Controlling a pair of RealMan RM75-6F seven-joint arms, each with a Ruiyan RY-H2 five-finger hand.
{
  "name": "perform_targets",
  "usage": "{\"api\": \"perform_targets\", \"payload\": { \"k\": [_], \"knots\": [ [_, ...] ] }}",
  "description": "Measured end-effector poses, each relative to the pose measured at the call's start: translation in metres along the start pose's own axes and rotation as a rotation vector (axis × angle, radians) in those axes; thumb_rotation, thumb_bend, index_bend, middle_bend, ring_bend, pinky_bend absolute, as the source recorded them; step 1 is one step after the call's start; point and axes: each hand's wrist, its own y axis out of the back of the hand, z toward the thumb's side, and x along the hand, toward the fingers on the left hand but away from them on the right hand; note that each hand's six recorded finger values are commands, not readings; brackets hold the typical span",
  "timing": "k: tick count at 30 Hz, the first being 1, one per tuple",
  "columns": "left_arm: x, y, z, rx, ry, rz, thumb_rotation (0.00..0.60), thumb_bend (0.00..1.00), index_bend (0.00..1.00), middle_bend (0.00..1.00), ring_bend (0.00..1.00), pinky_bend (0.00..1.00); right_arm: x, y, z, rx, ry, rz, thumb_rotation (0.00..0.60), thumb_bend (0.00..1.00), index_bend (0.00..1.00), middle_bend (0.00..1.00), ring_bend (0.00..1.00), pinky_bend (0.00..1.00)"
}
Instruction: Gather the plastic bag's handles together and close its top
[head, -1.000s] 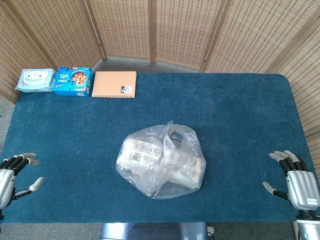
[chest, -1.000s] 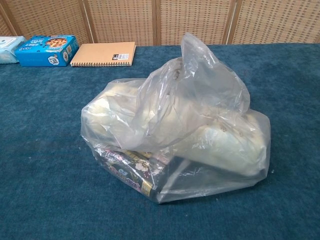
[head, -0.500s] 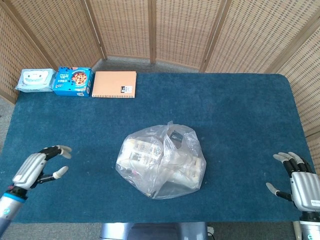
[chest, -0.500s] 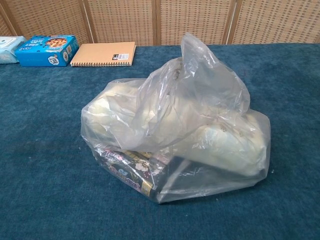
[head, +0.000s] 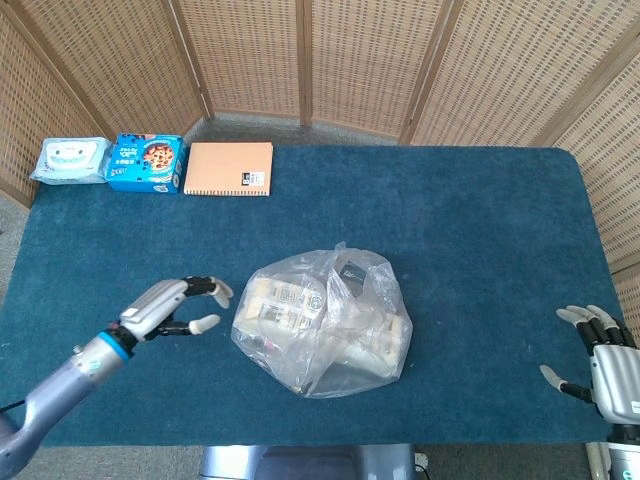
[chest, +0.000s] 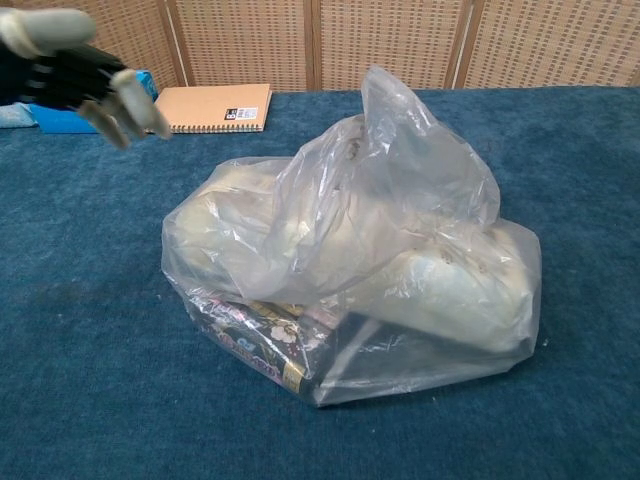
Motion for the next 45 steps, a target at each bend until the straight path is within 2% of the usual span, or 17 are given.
{"api": "perform_targets", "payload": {
  "k": [7, 11, 19, 28, 37, 45],
  "knots": [
    [0.037, -0.012, 0.023, 0.112, -0.045, -0.048, 0.000, 0.15, 0.39, 0.30, 0.28, 0.23, 0.004, 0.006, -0.006, -0.002, -0.017, -0.021, 0.544, 0.19, 0.24, 0.23, 0.17, 0.16],
    [0.053, -0.021, 0.034, 0.140, -0.060, -0.062, 0.000, 0.15, 0.40, 0.30, 0.28, 0.22, 0.007, 0.009, -0.009, -0.003, -0.025, -0.029, 0.544, 0.19, 0.24, 0.23, 0.17, 0.16],
    [0.074, -0.048, 0.053, 0.134, -0.084, -0.126, 0.000, 0.15, 0.39, 0.30, 0.28, 0.22, 0.010, 0.012, -0.011, -0.007, -0.023, -0.037, 0.546, 0.19, 0.24, 0.23, 0.17, 0.16],
    [0.088, -0.067, 0.068, 0.127, -0.096, -0.176, 0.000, 0.15, 0.39, 0.30, 0.28, 0.22, 0.012, 0.014, -0.015, -0.014, -0.026, -0.045, 0.544, 0.19, 0.24, 0.23, 0.17, 0.16],
    [0.102, -0.083, 0.088, 0.117, -0.125, -0.194, 0.000, 0.15, 0.39, 0.30, 0.28, 0.22, 0.015, 0.016, -0.022, -0.021, -0.040, -0.056, 0.542, 0.19, 0.24, 0.23, 0.17, 0.16],
    [0.110, -0.098, 0.093, 0.092, -0.128, -0.219, 0.000, 0.15, 0.39, 0.30, 0.28, 0.22, 0.018, 0.018, -0.027, -0.023, -0.051, -0.063, 0.542, 0.19, 0.24, 0.23, 0.17, 0.16]
  ]
}}
